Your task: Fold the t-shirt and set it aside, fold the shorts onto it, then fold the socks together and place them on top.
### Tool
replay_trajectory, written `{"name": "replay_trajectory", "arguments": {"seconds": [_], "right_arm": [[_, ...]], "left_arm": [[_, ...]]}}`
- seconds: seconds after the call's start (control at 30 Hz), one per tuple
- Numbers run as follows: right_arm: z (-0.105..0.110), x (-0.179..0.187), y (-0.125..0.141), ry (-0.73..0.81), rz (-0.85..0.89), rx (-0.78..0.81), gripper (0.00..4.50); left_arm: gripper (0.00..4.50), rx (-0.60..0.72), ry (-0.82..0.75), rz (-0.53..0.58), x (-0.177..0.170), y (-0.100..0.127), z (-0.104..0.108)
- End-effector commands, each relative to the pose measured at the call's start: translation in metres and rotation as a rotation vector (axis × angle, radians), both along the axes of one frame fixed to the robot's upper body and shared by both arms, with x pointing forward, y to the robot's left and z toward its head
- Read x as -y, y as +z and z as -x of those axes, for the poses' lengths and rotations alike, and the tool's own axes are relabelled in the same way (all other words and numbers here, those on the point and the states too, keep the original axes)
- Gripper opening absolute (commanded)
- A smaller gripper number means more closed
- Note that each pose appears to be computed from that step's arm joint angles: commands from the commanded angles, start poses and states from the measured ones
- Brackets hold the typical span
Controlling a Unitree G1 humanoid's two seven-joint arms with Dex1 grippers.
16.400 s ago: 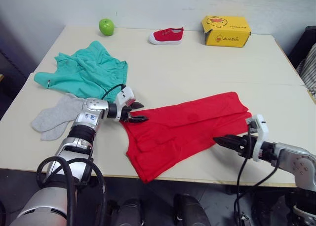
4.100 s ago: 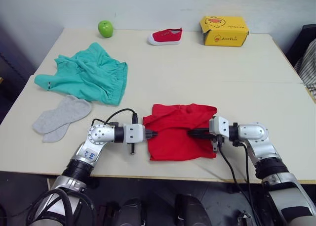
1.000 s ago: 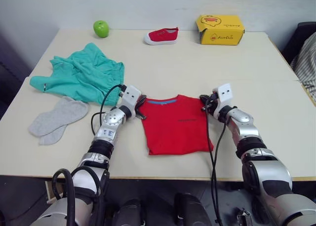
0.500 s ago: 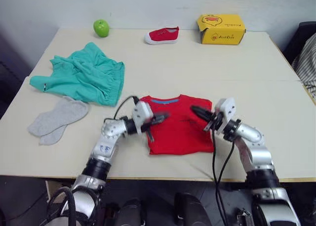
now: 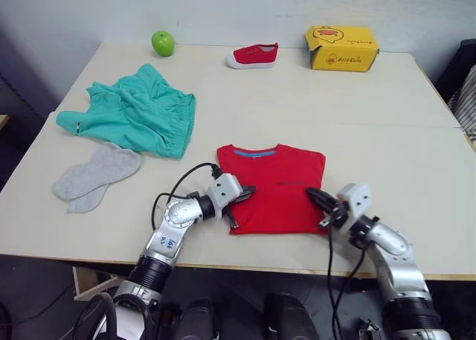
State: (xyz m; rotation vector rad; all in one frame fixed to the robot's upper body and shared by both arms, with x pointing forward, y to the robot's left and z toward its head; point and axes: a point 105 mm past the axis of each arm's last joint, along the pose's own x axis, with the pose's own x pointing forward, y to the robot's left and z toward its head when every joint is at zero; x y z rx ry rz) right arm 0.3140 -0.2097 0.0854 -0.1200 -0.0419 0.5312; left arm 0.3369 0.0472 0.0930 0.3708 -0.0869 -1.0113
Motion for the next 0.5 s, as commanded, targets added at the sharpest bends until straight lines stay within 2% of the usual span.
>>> {"name": "replay_trajectory", "arguments": {"seconds": [0.03,0.1,0.2,0.27,0.37,0.5], "right_arm": [[0.007,0.026,0.022,-0.049,-0.131,0.014,0.07],[0.011,0.031,0.03,-0.035,-0.229,-0.015,0.07],[0.021,0.026,0.033,0.099,-0.291,-0.155,0.68],[0.024,0.025,0.033,0.147,-0.293,-0.27,1.36],[0.014,0.033,0.027,0.115,-0.305,-0.47,2.35],[0.004,0.02,0.028,0.197,-0.343,-0.685,3.79]], "left_arm": [[0.0,-0.04,0.004,0.012,-0.004,-0.008,0.001],[0.0,-0.026,-0.015,0.046,-0.003,-0.002,0.001],[0.0,-0.007,-0.081,0.082,-0.001,0.006,0.006],[0.0,-0.006,-0.113,0.083,-0.001,0.008,0.008],[0.0,-0.006,-0.127,0.059,-0.004,0.006,0.006],[0.0,-0.005,-0.134,0.054,-0.004,0.005,0.005]]}}
